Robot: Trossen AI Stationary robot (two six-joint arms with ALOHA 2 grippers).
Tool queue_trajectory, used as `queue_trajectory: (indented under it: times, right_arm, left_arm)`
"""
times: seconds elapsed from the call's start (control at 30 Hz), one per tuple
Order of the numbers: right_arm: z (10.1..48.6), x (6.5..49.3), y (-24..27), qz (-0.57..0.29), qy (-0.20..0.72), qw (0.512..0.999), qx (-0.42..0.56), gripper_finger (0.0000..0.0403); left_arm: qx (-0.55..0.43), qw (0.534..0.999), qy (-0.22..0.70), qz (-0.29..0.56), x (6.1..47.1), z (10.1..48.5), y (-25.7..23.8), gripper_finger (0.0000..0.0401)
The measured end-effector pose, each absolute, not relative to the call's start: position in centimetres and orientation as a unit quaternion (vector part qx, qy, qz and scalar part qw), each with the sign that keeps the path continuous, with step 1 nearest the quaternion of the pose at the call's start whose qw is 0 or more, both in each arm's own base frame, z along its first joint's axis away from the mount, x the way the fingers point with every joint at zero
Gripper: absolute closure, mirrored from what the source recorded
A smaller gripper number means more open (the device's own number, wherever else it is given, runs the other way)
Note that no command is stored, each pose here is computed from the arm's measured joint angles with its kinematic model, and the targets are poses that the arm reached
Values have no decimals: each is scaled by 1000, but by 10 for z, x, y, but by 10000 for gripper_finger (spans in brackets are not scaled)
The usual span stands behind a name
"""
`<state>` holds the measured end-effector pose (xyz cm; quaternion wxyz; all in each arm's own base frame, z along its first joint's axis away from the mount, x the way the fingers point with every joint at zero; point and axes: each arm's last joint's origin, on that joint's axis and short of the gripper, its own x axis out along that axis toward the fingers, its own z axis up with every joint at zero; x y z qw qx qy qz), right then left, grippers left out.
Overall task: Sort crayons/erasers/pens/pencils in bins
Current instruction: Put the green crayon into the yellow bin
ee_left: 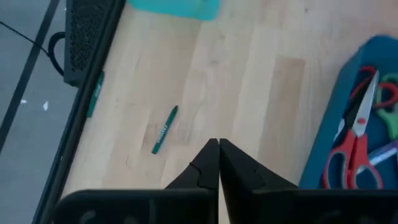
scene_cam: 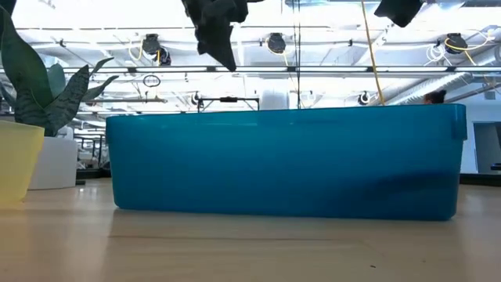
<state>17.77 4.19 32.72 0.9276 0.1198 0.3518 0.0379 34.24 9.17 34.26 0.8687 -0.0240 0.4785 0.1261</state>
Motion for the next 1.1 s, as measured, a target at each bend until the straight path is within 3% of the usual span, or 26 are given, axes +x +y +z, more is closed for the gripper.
queue_trajectory:
  times: [0.2, 0.5, 0.6, 0.77, 1.1]
  right_arm:
    - [327, 176, 51, 42, 350, 930, 102, 156]
    - [326, 176, 52, 21, 346, 934, 85, 156]
    - [326, 179, 50, 23, 341, 938, 66, 156]
    - [324, 193, 42, -8, 325, 945, 25, 156]
    - [308, 225, 18, 0, 350, 935, 55, 156]
  left_arm:
    - [10, 866, 488, 103, 350, 329, 101, 329]
    - [-15, 912, 408, 31, 348, 245, 145, 227]
    - [27, 937, 348, -10, 345, 215, 147, 216]
    - [35, 952, 304, -1, 335, 170, 159, 215]
    - [3, 935, 353, -32, 337, 103, 171, 215]
